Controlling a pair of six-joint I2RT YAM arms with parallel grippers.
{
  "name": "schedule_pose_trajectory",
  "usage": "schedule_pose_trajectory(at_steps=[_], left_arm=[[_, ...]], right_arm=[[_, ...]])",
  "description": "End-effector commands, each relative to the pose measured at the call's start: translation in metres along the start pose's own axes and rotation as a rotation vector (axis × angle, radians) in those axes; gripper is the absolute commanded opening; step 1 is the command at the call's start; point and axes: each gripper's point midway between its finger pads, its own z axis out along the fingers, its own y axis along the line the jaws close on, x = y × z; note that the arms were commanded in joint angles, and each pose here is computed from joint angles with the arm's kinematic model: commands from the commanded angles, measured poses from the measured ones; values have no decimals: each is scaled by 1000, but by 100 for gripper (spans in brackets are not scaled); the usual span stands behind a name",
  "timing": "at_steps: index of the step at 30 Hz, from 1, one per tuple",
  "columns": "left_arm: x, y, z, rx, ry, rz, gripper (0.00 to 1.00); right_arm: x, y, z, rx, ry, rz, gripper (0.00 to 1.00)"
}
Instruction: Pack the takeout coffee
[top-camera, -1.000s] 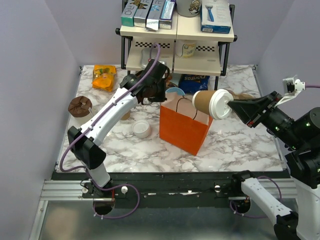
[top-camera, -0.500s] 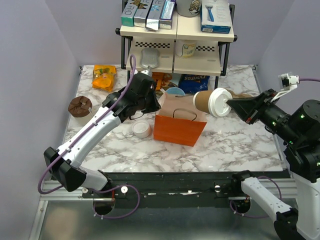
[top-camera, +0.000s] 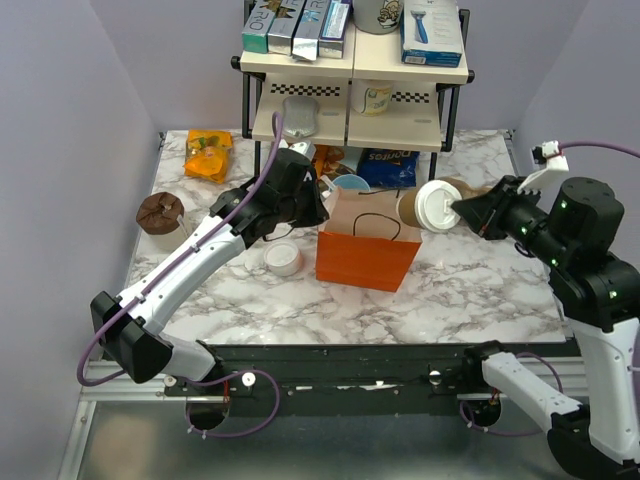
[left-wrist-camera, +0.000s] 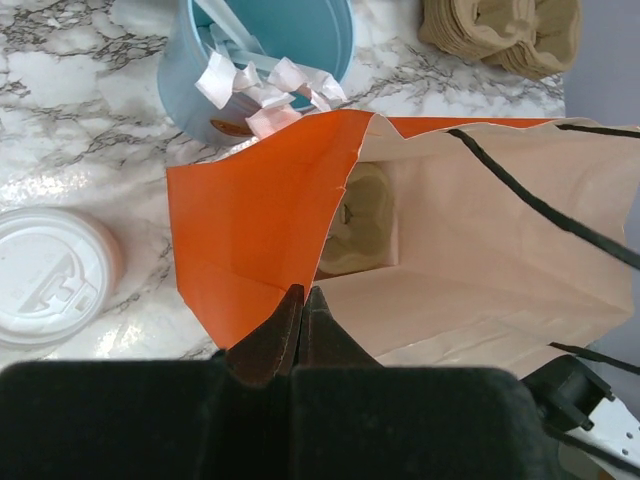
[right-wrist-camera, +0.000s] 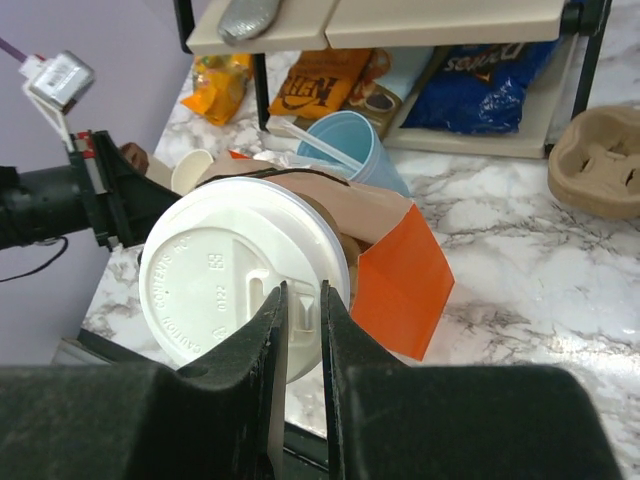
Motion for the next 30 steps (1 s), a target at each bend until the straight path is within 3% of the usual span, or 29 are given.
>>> schedule_pose_trajectory(at_steps=[1, 10, 30], left_arm=[[-2, -15, -1, 81, -3, 32, 0], [1, -26, 3, 137, 20, 24, 0], [-4, -34, 5, 173, 4, 71, 0]], right_arm=[[10, -13, 15, 54, 66, 1, 1], [40, -11, 52, -13, 228, 32, 1], [61, -5, 97, 98, 354, -32, 1]])
